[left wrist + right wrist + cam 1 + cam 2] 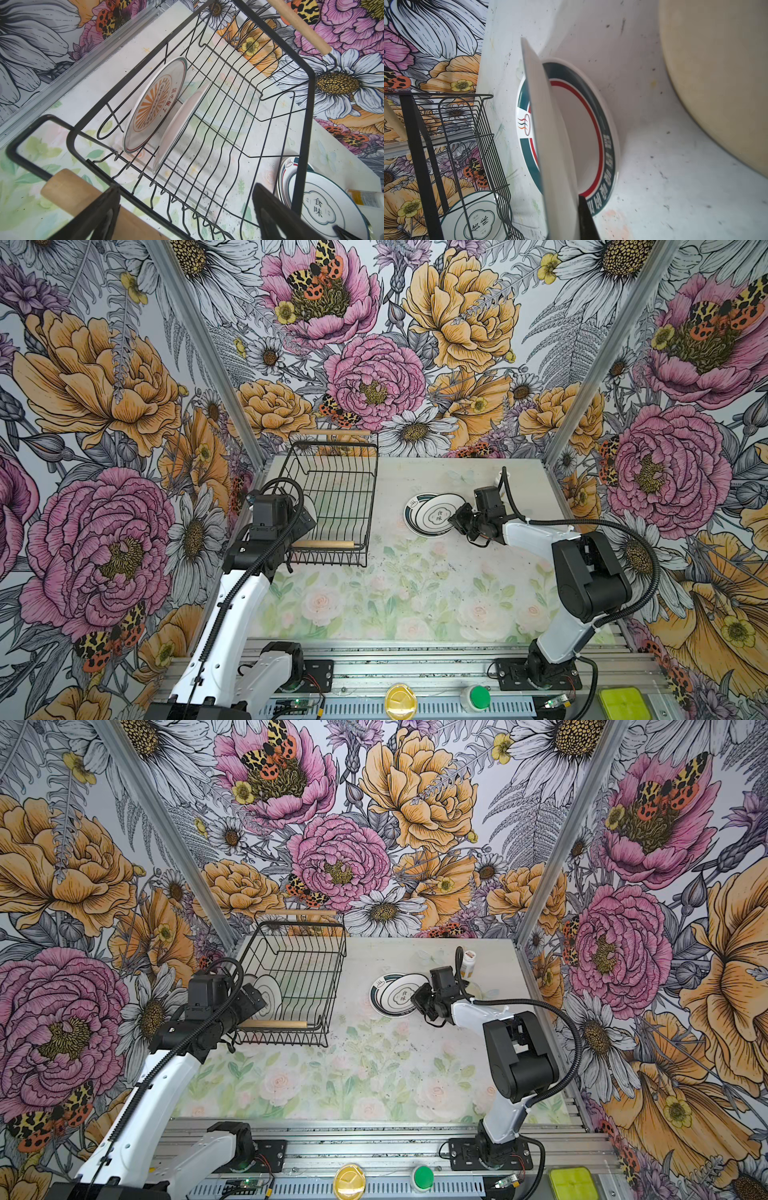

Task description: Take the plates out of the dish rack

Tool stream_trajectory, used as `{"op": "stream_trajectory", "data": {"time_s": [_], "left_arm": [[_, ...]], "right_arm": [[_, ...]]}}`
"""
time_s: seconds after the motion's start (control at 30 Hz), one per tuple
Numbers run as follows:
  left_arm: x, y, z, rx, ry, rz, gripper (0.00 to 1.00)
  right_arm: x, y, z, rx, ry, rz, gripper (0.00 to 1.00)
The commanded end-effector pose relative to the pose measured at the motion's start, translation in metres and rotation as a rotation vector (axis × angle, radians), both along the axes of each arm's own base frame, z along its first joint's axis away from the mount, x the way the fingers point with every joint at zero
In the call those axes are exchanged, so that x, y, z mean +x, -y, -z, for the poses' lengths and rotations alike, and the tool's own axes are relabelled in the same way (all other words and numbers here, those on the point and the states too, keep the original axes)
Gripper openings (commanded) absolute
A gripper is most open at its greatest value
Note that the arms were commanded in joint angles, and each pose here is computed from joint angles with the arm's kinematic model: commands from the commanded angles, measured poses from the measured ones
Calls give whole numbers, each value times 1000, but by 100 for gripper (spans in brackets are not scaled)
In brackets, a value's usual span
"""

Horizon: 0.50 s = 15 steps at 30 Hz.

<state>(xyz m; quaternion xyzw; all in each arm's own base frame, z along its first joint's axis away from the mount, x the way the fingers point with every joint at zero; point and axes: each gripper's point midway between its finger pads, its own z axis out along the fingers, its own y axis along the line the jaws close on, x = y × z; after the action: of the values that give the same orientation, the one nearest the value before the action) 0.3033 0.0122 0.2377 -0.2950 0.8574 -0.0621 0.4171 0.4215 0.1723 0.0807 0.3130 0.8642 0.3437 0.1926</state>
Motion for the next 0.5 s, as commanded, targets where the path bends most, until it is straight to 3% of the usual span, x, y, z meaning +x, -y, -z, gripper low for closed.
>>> {"op": "stream_trajectory", "data": {"time_s": [0.0, 0.23, 0.47], "left_arm": [[5, 4, 3, -9, 8, 31, 99], [8, 6, 3, -17, 13, 41, 99], [9, 7, 4, -20, 15, 45, 99]], "right_arm": [[20, -16, -20, 56, 71, -11, 0], [21, -24, -9, 67, 41, -15, 0], [20, -29, 2, 46, 8, -39, 12]]}}
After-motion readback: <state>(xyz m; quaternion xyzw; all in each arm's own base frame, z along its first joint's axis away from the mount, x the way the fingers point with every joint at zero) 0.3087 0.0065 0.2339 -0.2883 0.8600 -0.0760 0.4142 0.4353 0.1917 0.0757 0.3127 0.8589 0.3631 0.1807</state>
